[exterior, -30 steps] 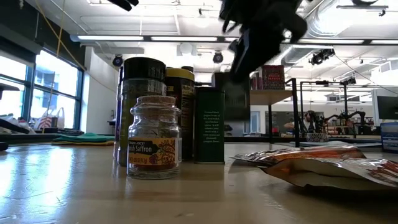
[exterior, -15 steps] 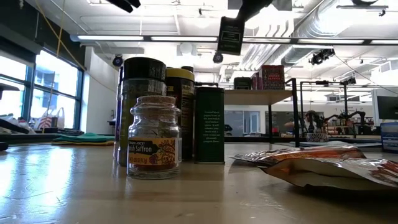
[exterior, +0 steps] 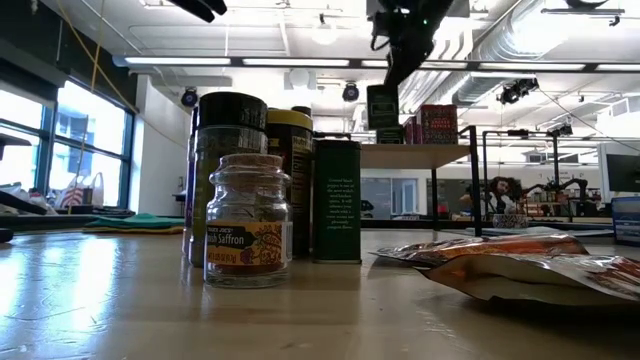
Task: Shelf spices
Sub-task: Put the black seasoning can on the shelf
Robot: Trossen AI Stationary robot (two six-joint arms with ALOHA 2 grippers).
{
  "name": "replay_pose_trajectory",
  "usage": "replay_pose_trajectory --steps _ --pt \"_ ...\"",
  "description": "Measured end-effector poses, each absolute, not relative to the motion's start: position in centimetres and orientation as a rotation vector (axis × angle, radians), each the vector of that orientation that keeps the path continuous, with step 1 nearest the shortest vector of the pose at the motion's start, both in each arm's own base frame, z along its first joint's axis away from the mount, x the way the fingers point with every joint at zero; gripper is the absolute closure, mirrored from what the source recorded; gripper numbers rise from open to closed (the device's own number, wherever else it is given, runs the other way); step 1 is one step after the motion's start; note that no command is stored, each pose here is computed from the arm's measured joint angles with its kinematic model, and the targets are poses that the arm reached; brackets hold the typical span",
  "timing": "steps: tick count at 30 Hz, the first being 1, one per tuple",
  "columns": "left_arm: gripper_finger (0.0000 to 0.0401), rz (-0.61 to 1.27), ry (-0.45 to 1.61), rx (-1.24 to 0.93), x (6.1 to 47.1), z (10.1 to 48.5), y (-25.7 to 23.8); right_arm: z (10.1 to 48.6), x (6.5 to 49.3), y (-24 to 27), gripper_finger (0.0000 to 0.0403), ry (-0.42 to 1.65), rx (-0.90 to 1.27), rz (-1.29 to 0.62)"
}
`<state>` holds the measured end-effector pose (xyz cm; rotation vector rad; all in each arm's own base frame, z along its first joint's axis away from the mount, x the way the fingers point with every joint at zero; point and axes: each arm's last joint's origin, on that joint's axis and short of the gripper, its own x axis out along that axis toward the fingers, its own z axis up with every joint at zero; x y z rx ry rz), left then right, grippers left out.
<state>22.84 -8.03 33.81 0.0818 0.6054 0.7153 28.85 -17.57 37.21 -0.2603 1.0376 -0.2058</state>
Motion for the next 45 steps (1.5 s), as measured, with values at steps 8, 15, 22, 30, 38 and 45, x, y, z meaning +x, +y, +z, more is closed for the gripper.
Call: replay_pose_trajectory --steps 8,15,22,30,38,45 --pt "0.0191 0.715 0.601 0.067 22.8 33.8 -8.1 35.8 28.4 -20.4 0.0283 1.08 -0.251 -0.196" --pt "0.0191 0.713 0.602 0.059 22.8 33.8 -8.1 35.5 27.7 -21.6 0.0281 1.071 -0.224 -0.186" --pt "0.0191 0.713 0.602 0.059 22.8 33.8 -8.1 35.4 27.2 -22.3 0.028 1.053 -0.179 -0.187" --pt "0.0191 0.713 0.602 0.059 22.8 33.8 -8.1 35.3 27.3 -22.3 0.0279 1.062 -0.154 -0.189" --pt "0.0191 0.705 0.609 0.053 22.8 33.8 -8.1 34.2 27.7 -22.7 0.0279 1.1 -0.137 -0.175" --pt "0.0191 0.702 0.612 0.051 22.8 33.8 -8.1 34.2 27.7 -22.8 0.0279 1.122 -0.19 -0.184"
